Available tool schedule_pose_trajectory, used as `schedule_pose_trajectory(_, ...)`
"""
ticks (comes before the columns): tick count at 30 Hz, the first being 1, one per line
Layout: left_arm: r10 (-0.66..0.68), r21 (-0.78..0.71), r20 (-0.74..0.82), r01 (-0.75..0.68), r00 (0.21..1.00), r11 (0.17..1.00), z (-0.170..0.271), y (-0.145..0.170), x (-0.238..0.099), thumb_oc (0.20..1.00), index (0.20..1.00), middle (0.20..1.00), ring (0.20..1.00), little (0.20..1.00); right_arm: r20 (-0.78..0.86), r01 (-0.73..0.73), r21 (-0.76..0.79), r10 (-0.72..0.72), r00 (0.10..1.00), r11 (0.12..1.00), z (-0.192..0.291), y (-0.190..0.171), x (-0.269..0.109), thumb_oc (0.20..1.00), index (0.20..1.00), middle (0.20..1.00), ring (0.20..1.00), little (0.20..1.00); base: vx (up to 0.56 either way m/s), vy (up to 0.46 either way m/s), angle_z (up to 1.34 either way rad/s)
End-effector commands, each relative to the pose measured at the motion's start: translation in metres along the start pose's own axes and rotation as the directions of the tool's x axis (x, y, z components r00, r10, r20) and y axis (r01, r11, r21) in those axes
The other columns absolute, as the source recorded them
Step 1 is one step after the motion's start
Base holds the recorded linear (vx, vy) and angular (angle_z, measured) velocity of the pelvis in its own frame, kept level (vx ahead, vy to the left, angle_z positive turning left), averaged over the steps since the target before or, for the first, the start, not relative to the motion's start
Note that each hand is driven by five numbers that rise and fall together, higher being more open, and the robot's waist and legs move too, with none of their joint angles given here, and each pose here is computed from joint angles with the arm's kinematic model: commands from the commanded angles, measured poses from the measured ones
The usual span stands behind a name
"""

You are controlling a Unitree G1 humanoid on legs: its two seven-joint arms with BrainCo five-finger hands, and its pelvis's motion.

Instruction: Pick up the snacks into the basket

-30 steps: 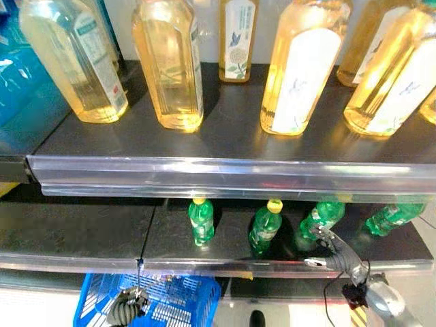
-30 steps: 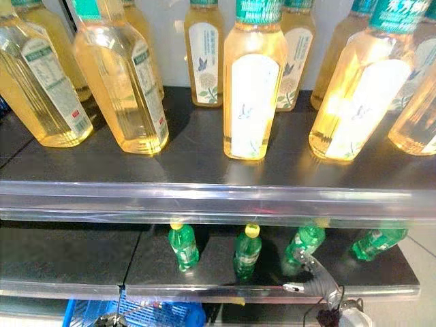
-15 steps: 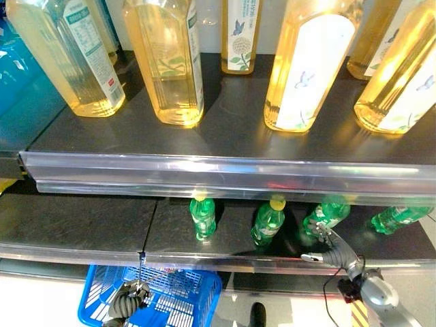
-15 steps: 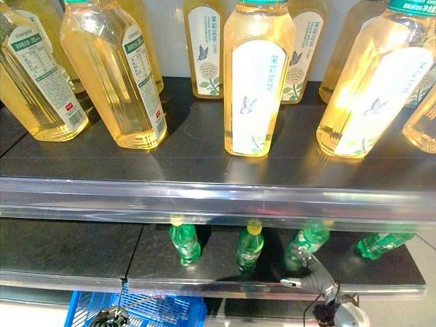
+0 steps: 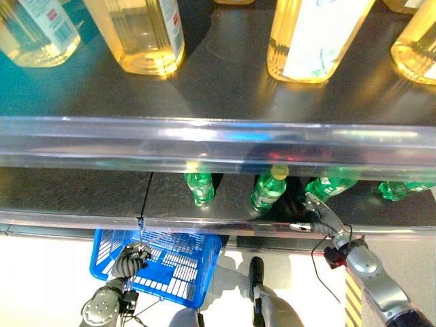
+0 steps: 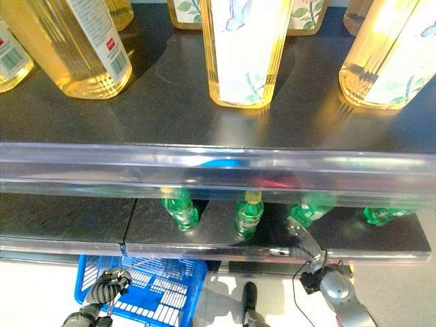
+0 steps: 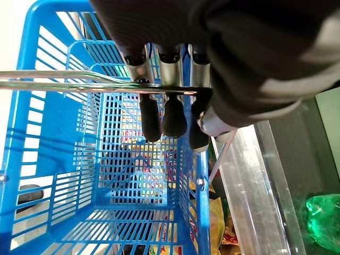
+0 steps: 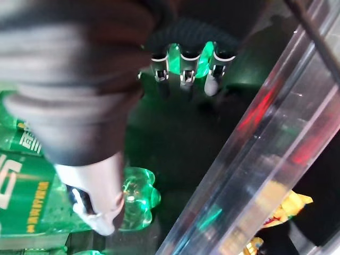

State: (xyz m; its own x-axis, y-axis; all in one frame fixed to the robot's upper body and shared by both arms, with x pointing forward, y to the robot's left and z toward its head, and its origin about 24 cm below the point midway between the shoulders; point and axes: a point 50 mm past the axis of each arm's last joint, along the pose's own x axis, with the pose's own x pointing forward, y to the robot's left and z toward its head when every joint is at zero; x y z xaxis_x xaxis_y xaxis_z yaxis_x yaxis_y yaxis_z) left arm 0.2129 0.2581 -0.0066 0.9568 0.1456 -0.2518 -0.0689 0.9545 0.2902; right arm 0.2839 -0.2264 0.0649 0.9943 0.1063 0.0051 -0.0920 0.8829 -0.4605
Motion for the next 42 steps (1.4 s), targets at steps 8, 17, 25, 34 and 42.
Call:
schedule_pose_trajectory(8, 0.06, -0.061, 0.353, -0.041, 0.934, 0.997, 0.077, 0.014, 0.008, 0.2, 0.2, 0.2, 0.2, 0.2, 0.126, 0.137, -0.044, -0.13, 0.983, 0.99, 0.049, -0.005, 0.057, 1.0, 1.0, 1.0, 1.0, 1.0, -0.05, -0.03, -0.02)
schedule_pose_trajectory(17, 0.04, -0.049, 0.366, -0.023, 0.93, 0.999, 0.082, 0.012, 0.009, 0.2, 0.2, 0.2, 0.2, 0.2, 0.113, 0.141, -0.051, -0.135, 0.984, 0.989, 0.049, -0.003, 0.062, 1.0, 1.0, 1.0, 1.0, 1.0, 0.01, -0.025, 0.08)
schedule_pose_trajectory(25, 0.032, -0.041, 0.388, -0.018, 0.921, 0.999, 0.087, 0.013, 0.01, 0.2, 0.2, 0.2, 0.2, 0.2, 0.11, 0.152, -0.029, -0.148, 0.983, 0.988, 0.051, -0.001, 0.067, 1.0, 1.0, 1.0, 1.0, 1.0, 0.01, -0.023, 0.04)
schedule_pose_trajectory(34, 0.037, -0.034, 0.38, -0.026, 0.924, 0.999, 0.086, 0.012, 0.013, 0.2, 0.2, 0.2, 0.2, 0.2, 0.123, 0.138, -0.042, -0.132, 0.984, 0.99, 0.052, 0.001, 0.065, 1.0, 1.0, 1.0, 1.0, 1.0, 0.0, -0.003, 0.02)
schedule_pose_trajectory(42, 0.041, -0.025, 0.388, -0.034, 0.921, 0.999, 0.087, 0.014, 0.011, 0.2, 0.2, 0.2, 0.2, 0.2, 0.1, 0.094, -0.093, -0.084, 0.991, 0.991, 0.042, -0.001, 0.055, 1.0, 1.0, 1.0, 1.0, 1.0, 0.0, 0.0, 0.0)
